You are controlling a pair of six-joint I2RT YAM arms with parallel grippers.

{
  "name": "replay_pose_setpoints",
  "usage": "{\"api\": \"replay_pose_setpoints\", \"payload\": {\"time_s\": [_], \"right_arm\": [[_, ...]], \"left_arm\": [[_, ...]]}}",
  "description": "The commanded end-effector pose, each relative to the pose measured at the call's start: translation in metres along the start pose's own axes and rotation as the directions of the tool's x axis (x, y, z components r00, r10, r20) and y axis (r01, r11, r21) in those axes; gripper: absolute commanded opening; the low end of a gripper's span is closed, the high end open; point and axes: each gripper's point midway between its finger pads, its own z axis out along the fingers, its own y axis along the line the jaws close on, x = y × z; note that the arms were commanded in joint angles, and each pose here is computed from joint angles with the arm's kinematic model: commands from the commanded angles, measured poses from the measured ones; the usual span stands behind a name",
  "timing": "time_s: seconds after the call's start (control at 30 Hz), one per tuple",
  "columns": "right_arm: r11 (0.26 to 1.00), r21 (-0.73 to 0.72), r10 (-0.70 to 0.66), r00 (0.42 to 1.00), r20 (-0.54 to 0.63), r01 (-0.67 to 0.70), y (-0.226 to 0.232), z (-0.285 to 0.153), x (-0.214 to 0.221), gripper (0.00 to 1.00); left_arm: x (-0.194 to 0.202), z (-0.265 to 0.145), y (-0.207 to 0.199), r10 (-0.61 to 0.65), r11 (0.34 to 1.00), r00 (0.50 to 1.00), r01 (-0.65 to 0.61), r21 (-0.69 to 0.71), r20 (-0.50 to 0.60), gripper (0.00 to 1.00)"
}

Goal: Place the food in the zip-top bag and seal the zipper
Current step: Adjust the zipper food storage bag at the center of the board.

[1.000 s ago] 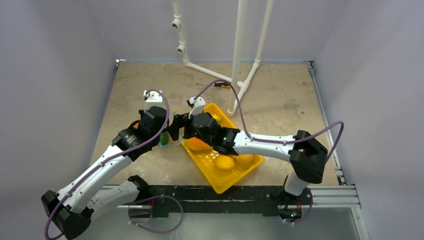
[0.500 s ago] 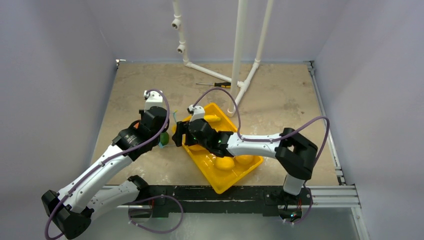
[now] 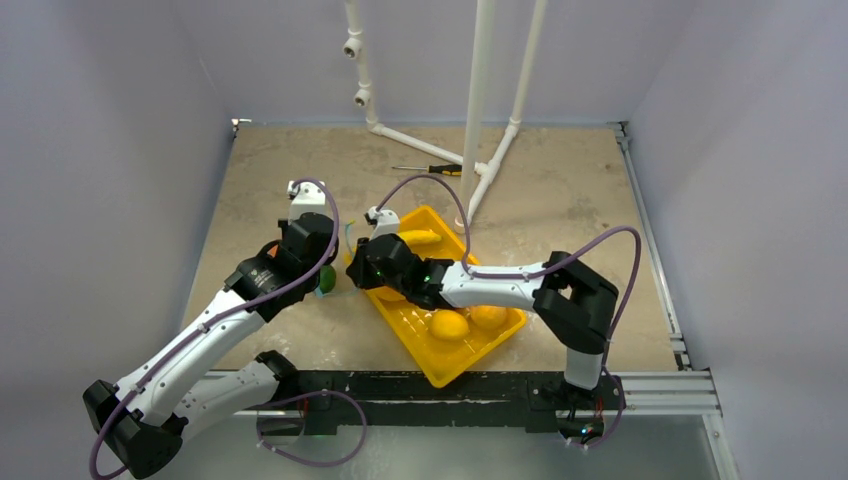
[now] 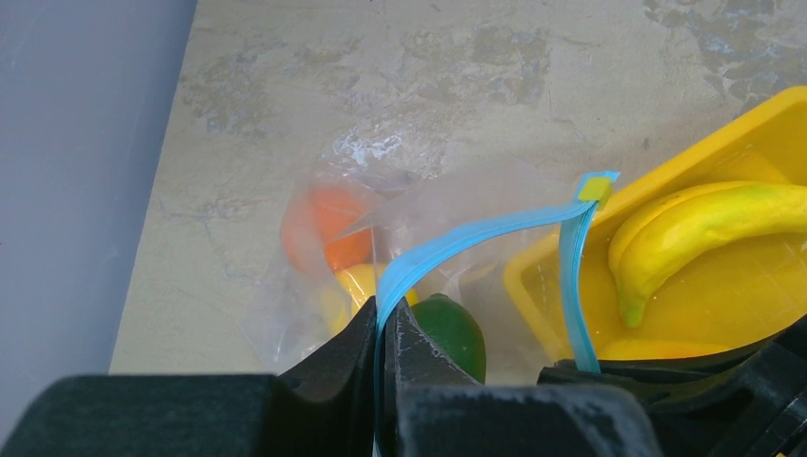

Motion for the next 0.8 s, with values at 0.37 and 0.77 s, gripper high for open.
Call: {"api": "replay_pose_setpoints", "payload": {"time_s": [0.37,0.77], "right_arm": [[0.988,-0.146,-0.018,0.985,0.171,0.043,0.066,-0.034,-0.084,0.00],[0.954,-0.225,-0.147,0.964,0.222,0.197,0.106,-0.064,-0.132,0.00]], "left_arm": [[-0.026,-0.025,0.025,-0.088,0.995,0.994,0.091,-0.038,0.068,0.00],[-0.048,-0.056,0.031,-0.131,0.991,0.991,0.130,0.031,0.020,0.00]]}}
